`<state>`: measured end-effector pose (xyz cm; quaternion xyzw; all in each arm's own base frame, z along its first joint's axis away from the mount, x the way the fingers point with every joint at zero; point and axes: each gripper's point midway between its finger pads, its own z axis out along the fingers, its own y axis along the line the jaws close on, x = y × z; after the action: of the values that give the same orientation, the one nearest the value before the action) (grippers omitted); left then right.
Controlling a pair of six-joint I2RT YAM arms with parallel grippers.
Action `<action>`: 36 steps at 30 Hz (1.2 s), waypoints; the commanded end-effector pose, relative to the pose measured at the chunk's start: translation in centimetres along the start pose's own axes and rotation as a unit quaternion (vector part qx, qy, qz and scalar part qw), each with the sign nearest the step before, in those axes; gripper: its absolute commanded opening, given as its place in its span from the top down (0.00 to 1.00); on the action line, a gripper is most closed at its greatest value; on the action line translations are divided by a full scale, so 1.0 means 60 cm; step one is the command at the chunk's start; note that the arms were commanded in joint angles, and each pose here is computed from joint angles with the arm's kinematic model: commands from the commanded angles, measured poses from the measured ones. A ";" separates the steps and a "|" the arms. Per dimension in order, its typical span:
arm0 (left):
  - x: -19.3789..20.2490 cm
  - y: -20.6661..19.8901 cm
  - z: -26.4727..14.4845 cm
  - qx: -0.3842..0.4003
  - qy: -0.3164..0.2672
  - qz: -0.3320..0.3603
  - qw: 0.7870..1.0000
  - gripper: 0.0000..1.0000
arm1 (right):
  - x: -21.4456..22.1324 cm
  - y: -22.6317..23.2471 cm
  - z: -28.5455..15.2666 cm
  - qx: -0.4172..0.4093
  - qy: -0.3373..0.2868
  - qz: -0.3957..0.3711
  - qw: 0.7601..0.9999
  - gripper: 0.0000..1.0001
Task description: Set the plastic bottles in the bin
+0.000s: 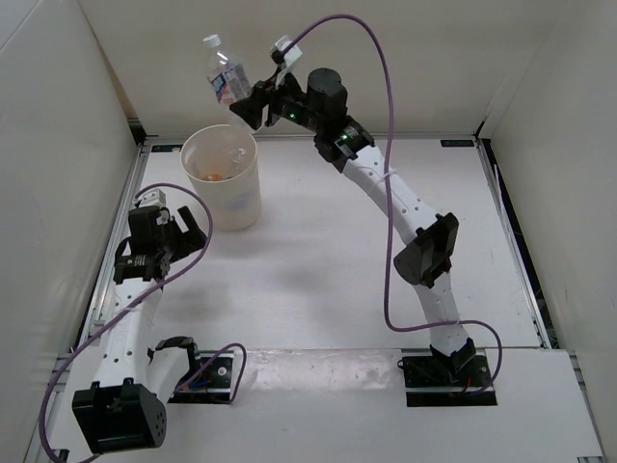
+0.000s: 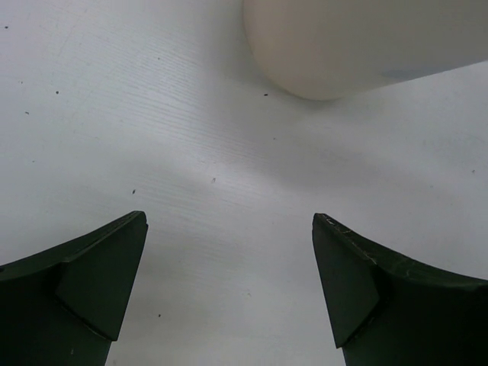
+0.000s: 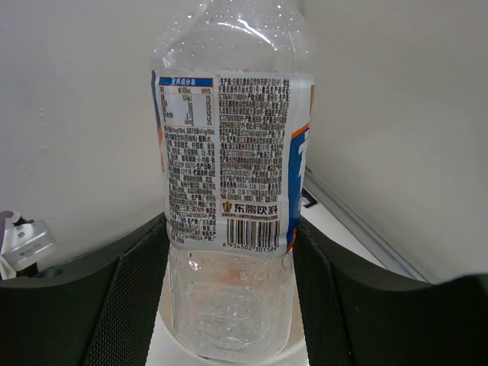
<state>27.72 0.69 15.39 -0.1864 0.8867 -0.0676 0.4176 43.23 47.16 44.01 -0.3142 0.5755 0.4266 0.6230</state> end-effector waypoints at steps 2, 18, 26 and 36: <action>-0.005 0.003 -0.035 -0.007 -0.001 0.028 1.000 0.00 | -0.018 0.071 0.030 -0.069 -0.041 -0.019 0.997 1.00; -0.011 0.010 -0.041 -0.021 0.012 0.048 0.999 0.00 | 0.147 0.094 0.106 -0.105 -0.002 -0.036 0.994 0.82; -0.013 0.009 -0.031 -0.022 0.017 0.048 0.998 0.00 | 0.159 0.059 0.104 -0.087 0.007 -0.031 0.996 0.25; -0.016 0.008 -0.024 -0.021 0.015 0.043 0.999 0.00 | 0.045 0.079 0.091 -0.086 -0.069 -0.045 0.993 0.10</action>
<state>26.12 1.30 15.18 -0.1585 0.9124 -0.0339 0.3758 43.05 55.93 34.97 -0.3805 0.5402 0.4536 0.5980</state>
